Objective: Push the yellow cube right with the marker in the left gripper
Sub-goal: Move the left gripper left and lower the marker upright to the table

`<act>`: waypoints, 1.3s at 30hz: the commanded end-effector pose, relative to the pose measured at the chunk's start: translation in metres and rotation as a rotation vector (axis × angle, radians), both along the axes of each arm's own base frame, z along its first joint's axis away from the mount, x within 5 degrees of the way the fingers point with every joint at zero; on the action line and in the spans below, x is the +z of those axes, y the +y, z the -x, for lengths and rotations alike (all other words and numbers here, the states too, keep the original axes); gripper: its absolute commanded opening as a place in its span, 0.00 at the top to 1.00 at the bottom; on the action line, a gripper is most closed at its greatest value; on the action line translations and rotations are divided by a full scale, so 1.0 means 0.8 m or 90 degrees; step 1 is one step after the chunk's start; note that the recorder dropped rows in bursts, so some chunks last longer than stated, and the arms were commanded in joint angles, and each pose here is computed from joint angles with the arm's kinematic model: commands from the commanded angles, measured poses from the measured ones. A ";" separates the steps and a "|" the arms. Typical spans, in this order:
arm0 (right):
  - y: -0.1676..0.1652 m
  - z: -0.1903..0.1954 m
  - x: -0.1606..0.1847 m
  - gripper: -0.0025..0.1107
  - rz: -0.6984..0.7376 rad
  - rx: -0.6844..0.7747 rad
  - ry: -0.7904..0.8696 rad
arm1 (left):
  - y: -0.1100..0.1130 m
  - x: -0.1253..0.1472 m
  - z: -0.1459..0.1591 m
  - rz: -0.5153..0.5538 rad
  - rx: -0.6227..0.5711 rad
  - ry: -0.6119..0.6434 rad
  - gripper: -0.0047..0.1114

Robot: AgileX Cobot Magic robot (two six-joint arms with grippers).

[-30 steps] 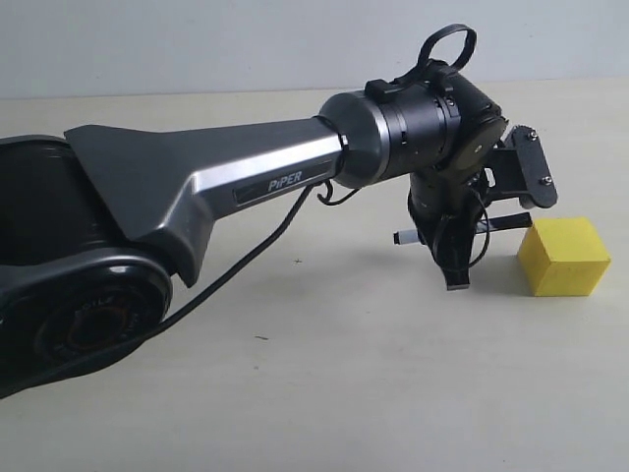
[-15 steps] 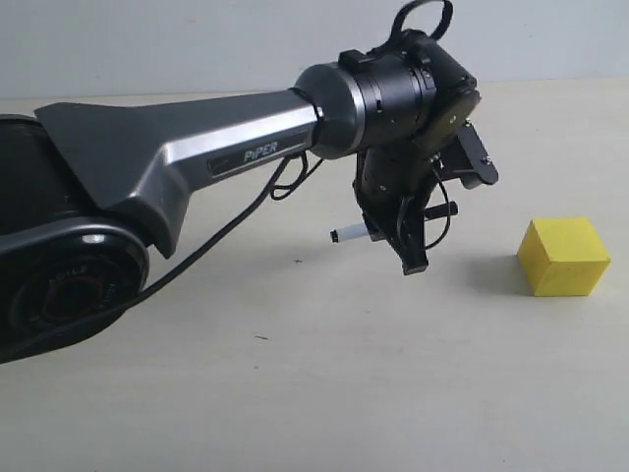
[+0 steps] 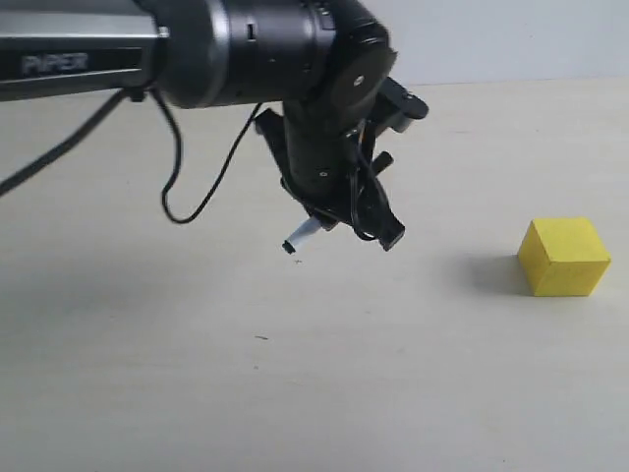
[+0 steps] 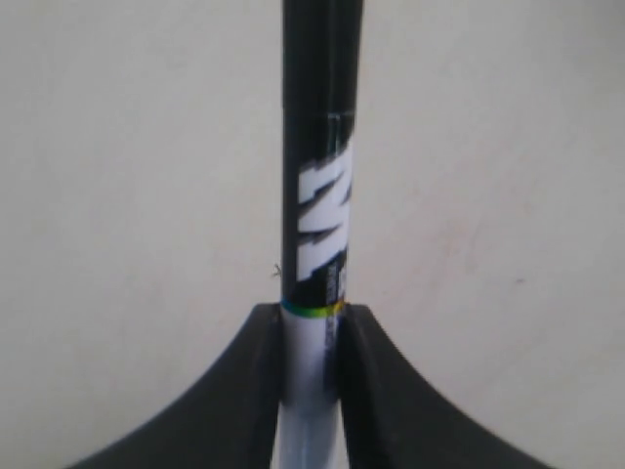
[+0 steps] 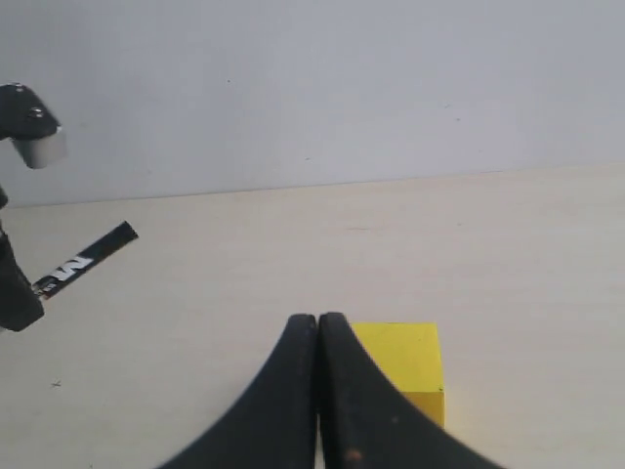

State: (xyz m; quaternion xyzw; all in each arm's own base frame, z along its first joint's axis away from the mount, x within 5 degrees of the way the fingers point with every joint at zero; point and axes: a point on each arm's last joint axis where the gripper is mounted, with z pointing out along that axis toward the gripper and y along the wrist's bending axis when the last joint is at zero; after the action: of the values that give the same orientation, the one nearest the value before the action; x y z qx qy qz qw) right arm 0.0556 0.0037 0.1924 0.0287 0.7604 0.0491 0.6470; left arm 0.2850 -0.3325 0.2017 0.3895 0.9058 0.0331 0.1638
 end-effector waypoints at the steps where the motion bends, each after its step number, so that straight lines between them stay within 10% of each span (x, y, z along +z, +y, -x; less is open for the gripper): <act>1: 0.000 0.000 -0.001 0.98 0.003 -0.002 -0.003 | 0.032 -0.011 0.005 0.118 0.223 0.025 0.96; 10: 0.000 0.000 -0.001 0.98 0.003 -0.002 -0.003 | 0.045 -0.032 -0.017 0.300 0.355 0.106 0.96; 16: 0.000 0.000 -0.001 0.98 0.003 -0.002 -0.003 | 0.075 -0.068 -0.032 0.212 0.423 0.161 0.96; 39: 0.000 0.000 -0.001 0.98 0.003 -0.002 -0.003 | 0.066 -0.090 -0.036 0.233 0.410 0.166 0.96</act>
State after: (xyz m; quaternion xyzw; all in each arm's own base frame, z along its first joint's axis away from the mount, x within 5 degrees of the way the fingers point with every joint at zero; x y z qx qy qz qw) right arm 0.0556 0.0037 0.1924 0.0287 0.7604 0.0491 0.6470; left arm 0.3146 -0.2790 0.1289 0.0489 0.9860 -0.1264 0.0973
